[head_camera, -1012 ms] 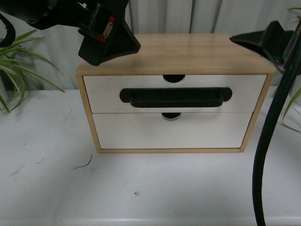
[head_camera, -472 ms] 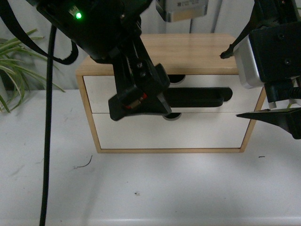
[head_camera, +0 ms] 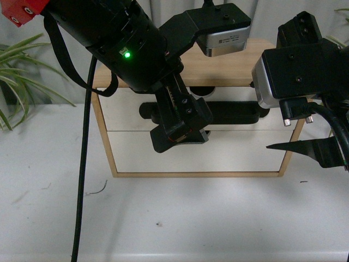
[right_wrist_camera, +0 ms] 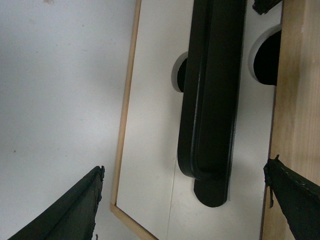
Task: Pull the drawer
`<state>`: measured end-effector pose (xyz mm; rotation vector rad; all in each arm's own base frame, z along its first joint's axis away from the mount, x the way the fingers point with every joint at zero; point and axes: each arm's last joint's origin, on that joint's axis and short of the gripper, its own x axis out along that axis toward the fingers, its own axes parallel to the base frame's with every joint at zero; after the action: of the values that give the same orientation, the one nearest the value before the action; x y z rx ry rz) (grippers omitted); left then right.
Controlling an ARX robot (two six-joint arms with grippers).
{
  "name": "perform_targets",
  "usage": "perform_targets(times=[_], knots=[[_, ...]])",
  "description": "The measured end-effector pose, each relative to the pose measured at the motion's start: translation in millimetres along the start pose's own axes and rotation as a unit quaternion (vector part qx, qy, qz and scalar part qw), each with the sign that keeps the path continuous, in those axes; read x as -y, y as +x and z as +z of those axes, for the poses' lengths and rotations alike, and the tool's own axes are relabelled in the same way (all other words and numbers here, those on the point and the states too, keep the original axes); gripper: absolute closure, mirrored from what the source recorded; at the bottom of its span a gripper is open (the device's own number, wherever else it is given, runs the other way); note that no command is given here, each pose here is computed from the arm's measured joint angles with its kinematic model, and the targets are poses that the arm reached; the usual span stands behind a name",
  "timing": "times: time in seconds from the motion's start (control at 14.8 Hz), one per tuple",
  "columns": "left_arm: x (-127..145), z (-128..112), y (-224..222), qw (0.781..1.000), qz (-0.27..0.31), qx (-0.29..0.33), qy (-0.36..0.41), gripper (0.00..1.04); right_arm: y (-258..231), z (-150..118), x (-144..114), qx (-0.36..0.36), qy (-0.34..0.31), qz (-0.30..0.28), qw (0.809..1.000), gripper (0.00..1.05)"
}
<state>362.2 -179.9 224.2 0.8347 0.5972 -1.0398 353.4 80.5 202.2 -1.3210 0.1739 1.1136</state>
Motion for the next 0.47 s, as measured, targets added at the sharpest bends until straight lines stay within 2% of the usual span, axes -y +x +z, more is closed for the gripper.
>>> perform_targets(times=[0.2,0.47], knots=[[-6,-8,5,1.0,0.011,-0.005,-0.008,0.07,16,-5,-9,-0.012,0.011,0.03,0.999,0.06],[-8,-19,8,1.0,0.012,-0.013,-0.015,0.07,21,-5,-7,-0.01,0.003,0.018,1.0,0.06]])
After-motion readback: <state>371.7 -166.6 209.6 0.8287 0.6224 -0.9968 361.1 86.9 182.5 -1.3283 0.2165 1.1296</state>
